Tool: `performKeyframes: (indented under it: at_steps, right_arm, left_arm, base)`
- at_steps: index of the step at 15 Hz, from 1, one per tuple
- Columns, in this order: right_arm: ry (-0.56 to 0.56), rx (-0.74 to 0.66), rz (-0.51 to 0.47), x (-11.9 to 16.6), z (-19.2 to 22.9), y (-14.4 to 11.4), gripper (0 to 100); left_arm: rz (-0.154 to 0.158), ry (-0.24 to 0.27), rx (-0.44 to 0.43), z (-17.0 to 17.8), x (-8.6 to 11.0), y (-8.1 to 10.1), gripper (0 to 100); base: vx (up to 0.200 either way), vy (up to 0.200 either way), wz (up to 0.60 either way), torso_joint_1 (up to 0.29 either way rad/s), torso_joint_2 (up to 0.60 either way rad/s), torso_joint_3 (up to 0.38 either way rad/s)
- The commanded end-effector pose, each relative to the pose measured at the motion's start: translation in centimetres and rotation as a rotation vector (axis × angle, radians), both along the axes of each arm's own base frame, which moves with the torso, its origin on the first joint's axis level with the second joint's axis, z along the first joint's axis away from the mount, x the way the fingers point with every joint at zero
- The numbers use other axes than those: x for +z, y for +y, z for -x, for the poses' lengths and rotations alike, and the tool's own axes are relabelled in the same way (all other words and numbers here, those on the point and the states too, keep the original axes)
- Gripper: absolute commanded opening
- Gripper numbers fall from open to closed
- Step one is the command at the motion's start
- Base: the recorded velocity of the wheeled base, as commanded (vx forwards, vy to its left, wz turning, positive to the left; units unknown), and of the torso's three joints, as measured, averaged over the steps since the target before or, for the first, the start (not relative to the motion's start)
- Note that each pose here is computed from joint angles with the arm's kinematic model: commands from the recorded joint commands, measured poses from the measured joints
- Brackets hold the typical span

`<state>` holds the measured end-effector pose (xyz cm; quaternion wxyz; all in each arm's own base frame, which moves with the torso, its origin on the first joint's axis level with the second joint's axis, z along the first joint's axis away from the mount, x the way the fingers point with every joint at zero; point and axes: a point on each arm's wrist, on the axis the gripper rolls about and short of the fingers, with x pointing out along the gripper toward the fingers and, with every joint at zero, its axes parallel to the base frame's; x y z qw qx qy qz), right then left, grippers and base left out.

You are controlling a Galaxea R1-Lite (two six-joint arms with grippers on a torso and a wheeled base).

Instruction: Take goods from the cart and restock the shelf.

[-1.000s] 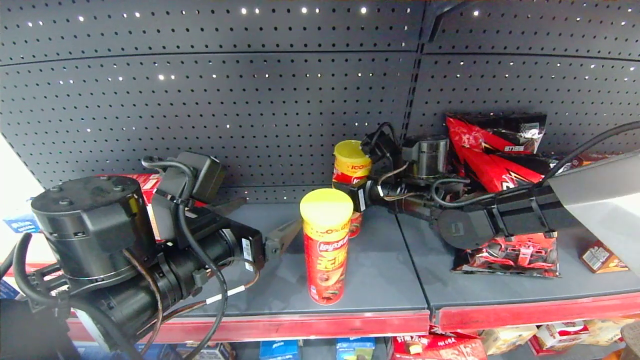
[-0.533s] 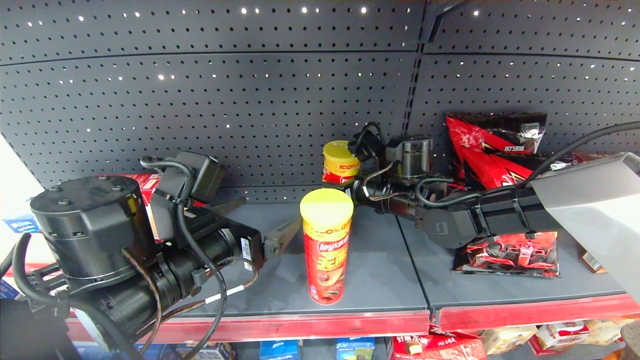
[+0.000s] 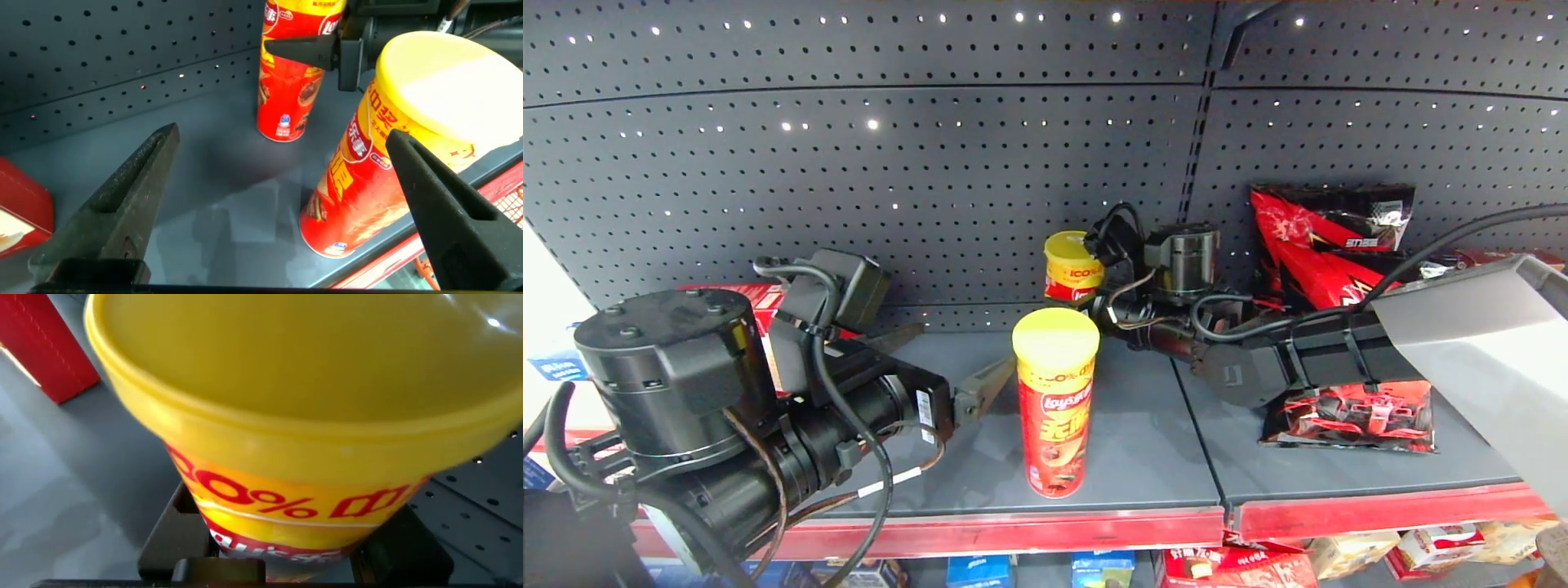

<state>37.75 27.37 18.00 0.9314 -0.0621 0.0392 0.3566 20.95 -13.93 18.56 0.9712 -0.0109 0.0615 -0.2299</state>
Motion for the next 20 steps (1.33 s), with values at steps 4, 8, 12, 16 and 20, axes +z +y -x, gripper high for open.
performKeyframes:
  at_steps: [4,8,12,16,20]
  right_arm:
    - [-0.004,-0.001,-0.002,-0.11,-0.38,0.21,0]
    - [-0.011,-0.003,-0.009,0.15,-0.42,0.23,0]
    - [-0.016,-0.006,-0.012,0.22,-0.55,0.07,0]
    - [-0.011,-0.008,-0.013,0.35,-0.55,0.06,100]
    - [-0.007,-0.006,-0.023,0.50,-0.42,0.14,100]
  left_arm:
    - [0.000,0.002,0.001,0.00,-0.06,0.00,100]
    - [0.000,0.001,0.001,-0.02,-0.02,-0.01,100]
    - [0.000,-0.001,0.001,-0.03,0.02,-0.02,100]
    - [0.001,0.000,0.001,-0.03,0.02,-0.02,100]
    - [0.000,-0.001,0.001,-0.03,0.02,-0.02,100]
  base:
    - [0.000,0.000,0.00,0.000,0.00,0.000]
    - [0.000,0.000,0.00,0.000,0.00,0.000]
    - [0.000,0.000,0.00,0.000,0.00,0.000]
    - [0.000,0.000,0.00,0.000,0.00,0.000]
    - [0.000,0.000,0.00,0.000,0.00,0.000]
